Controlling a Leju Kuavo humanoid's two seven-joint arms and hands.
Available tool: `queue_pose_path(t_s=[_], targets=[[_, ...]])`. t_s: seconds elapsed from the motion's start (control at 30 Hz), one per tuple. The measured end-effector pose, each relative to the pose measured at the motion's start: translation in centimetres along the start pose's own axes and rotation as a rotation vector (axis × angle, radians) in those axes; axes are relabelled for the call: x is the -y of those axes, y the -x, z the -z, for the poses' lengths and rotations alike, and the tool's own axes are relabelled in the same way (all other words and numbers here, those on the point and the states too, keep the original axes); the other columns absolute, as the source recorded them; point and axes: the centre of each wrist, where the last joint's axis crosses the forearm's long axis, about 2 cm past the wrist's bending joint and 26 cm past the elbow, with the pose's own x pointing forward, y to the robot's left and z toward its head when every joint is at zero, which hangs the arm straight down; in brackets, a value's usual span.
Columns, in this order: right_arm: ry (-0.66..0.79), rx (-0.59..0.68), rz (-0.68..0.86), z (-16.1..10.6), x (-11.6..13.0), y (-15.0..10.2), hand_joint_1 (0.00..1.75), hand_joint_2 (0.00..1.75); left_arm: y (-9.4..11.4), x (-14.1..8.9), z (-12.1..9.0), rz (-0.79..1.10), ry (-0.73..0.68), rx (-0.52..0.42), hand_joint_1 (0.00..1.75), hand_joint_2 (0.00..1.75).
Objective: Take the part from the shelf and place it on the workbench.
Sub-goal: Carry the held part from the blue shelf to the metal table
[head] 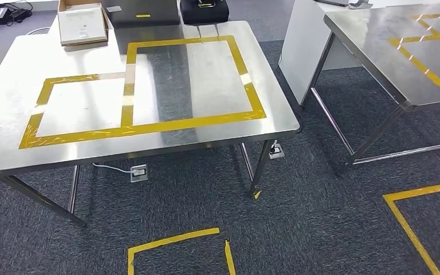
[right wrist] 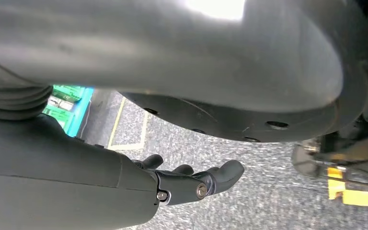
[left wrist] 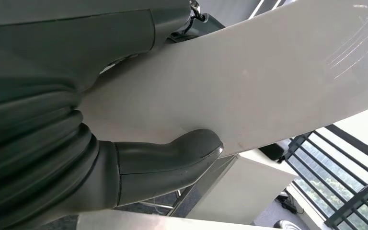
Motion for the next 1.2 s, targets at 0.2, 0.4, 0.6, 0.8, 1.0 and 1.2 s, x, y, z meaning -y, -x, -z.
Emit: queue_pose_path(t_s=[0.2,0.4,0.6,0.8,1.0,1.2], targets=[[0.002,0.006,0.000,0.0,0.2,-0.2,0.00,0.00,0.0,-0.1,0.1,0.002,-0.004,-0.002,1.75,1.75],[0.001,0.005,0.000,0.0,0.1,0.0,0.00,0.00,0.3,-0.3,0.0,0.011,-0.004,-0.004,1.75,1.75],[0.001,0.001,0.001,0.0,0.1,0.1,0.00,0.00,0.5,-0.2,-0.3,0.013,0.005,-0.005,1.75,1.75],[0.002,0.009,0.003,0.0,0.2,-0.1,0.00,0.00,0.5,0.0,-0.5,0.017,0.013,-0.011,1.75,1.75],[0.000,0.014,0.008,0.0,0.2,0.0,0.00,0.00,0.2,0.3,-0.5,0.010,0.019,-0.020,1.75,1.75],[0.000,0.027,0.023,0.0,0.4,0.0,0.00,0.00,-0.7,0.9,-0.2,-0.001,0.026,-0.043,1.75,1.75]])
